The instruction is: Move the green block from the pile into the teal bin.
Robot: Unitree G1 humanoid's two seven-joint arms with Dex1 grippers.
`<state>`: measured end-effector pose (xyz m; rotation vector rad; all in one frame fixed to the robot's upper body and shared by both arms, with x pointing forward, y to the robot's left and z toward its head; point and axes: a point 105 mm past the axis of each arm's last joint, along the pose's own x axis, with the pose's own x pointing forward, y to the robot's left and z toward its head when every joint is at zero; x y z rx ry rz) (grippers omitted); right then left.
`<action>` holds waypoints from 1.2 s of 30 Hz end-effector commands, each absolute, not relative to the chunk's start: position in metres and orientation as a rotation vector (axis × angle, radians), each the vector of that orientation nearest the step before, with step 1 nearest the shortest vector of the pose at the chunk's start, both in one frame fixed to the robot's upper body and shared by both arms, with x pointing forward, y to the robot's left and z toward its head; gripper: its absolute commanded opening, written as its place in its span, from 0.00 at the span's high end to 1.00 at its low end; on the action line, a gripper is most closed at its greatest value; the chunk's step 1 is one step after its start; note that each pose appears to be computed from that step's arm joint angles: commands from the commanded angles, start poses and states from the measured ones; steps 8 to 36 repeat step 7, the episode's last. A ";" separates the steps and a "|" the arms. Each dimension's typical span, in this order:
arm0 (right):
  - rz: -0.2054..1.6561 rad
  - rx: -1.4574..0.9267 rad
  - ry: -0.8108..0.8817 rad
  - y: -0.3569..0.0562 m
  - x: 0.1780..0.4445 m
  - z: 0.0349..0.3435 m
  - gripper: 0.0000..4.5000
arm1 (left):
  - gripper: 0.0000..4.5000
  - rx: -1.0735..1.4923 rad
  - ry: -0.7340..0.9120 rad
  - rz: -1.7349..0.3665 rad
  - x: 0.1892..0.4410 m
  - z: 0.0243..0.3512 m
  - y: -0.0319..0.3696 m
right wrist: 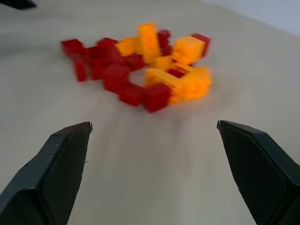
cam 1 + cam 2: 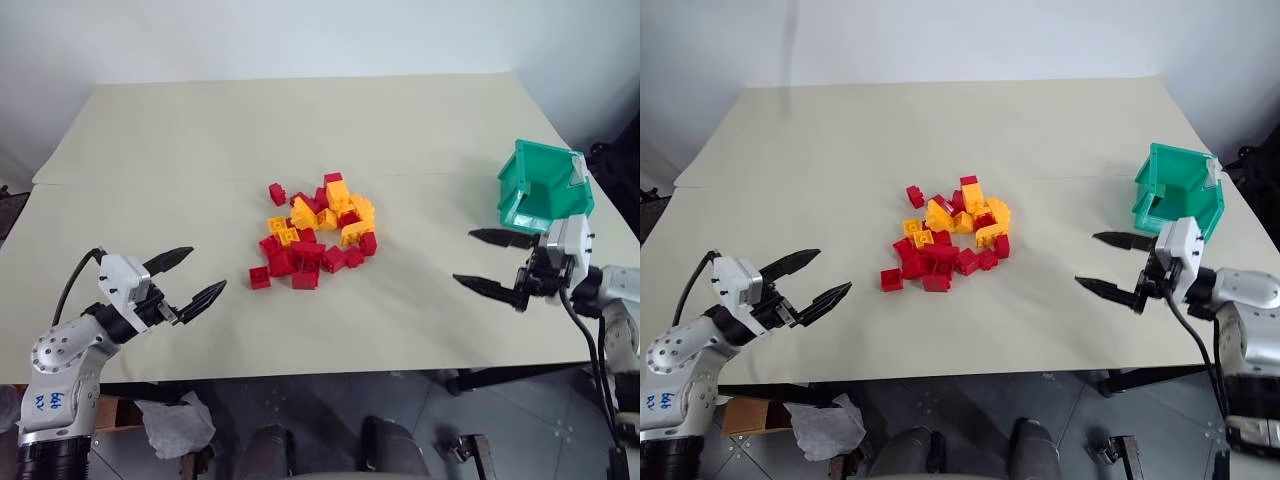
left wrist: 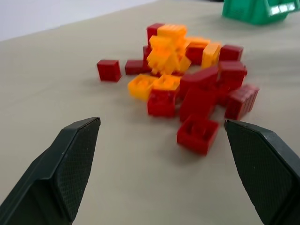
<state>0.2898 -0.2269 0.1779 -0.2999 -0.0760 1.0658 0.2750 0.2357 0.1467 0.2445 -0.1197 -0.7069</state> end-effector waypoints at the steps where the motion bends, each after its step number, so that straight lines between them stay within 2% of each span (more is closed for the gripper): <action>1: 1.109 -0.326 -0.111 -0.216 0.269 0.177 0.01 | 0.00 0.304 -0.142 -0.711 0.267 0.154 0.238; 7: 1.011 -0.283 -0.136 -0.221 0.273 0.166 0.01 | 0.00 0.304 -0.107 -0.720 0.257 0.151 0.239; 36: 1.011 -0.283 -0.136 -0.221 0.273 0.166 0.01 | 0.00 0.304 -0.107 -0.720 0.257 0.151 0.239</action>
